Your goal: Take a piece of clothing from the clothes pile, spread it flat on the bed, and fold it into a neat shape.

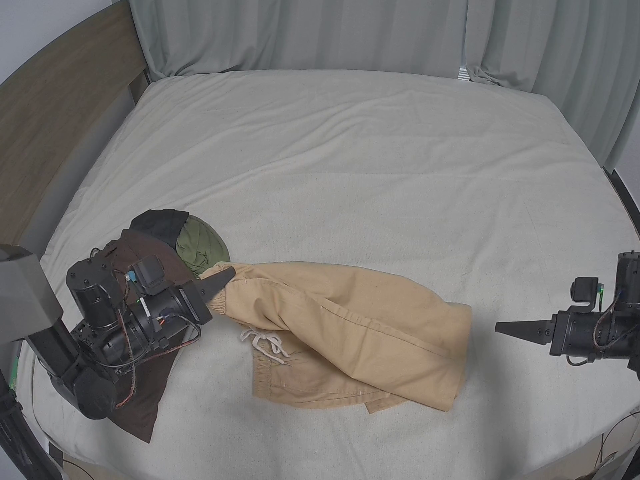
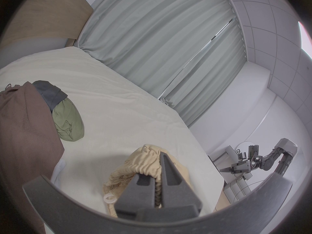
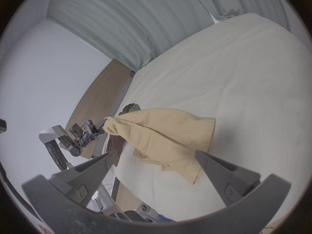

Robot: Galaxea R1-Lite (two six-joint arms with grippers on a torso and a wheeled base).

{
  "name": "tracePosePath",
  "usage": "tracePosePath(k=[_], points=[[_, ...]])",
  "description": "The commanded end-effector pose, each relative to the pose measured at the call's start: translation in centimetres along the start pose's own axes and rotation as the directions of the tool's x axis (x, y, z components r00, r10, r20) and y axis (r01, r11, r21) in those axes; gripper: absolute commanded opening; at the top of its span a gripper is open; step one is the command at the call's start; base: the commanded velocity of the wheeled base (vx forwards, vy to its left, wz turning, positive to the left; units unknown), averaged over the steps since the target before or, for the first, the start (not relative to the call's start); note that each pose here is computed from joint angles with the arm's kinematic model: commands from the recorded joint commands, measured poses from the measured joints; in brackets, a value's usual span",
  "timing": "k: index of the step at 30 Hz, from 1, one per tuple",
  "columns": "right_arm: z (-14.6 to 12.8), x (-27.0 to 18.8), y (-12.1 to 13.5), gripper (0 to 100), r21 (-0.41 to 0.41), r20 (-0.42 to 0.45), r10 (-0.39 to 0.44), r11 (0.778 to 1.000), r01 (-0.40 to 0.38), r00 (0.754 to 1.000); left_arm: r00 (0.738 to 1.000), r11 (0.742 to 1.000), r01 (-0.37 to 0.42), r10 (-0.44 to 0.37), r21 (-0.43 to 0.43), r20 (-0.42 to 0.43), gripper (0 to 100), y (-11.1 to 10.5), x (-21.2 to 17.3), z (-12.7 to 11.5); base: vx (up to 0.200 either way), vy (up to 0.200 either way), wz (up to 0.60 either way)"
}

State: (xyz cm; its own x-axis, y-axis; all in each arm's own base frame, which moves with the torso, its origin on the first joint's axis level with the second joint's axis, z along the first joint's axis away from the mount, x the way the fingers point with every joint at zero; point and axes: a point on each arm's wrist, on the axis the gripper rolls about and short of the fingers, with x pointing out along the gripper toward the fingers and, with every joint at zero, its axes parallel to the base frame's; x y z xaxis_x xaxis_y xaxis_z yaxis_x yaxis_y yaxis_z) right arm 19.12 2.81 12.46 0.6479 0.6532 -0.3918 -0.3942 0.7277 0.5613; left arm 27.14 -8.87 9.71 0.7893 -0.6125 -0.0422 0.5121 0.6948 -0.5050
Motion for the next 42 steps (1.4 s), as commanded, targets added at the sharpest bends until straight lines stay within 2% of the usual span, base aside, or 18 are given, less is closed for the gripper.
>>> tracePosePath(k=[1,10,19,30,35,39,42], points=[[-0.9,1.4,-1.9,100,0.062,-0.058,-0.034,0.997,0.037,0.998,1.000,1.000,-0.002,0.002,-0.001,-0.001,0,0.1,0.0,0.0,0.000,0.000,0.00],[-2.1,3.2,-3.9,100,0.082,-0.080,-0.042,0.995,0.049,0.996,1.000,1.000,-0.015,0.015,-0.007,-0.020,0,0.6,0.3,-0.6,0.000,0.000,0.00],[-3.3,5.1,-5.7,100,0.150,-0.105,-0.043,0.987,0.058,0.994,1.000,1.000,-0.020,0.020,0.006,-0.024,0,0.7,0.3,-0.7,0.000,0.000,0.00],[-5.4,7.5,-8.3,100,0.171,-0.128,-0.051,0.982,0.073,0.990,0.999,1.000,-0.024,0.024,0.004,-0.031,0,0.9,0.5,-1.0,0.000,0.000,0.00],[-6.4,9.1,-9.7,100,0.174,-0.114,-0.044,0.983,0.064,0.992,0.999,1.000,-0.025,0.025,0.004,-0.033,0,0.9,0.4,-1.0,0.000,0.000,0.00],[-6.8,10.0,-9.8,100,0.229,-0.070,-0.015,0.973,0.030,0.997,0.999,1.000,-0.025,0.026,0.004,-0.031,0,0.9,0.4,-0.9,0.000,0.000,0.00],[-7.0,10.6,-9.9,100,0.248,-0.076,-0.011,0.968,0.029,0.997,0.999,1.000,-0.025,0.025,0.003,-0.029,0,0.9,0.4,-0.9,0.000,0.000,0.00]])
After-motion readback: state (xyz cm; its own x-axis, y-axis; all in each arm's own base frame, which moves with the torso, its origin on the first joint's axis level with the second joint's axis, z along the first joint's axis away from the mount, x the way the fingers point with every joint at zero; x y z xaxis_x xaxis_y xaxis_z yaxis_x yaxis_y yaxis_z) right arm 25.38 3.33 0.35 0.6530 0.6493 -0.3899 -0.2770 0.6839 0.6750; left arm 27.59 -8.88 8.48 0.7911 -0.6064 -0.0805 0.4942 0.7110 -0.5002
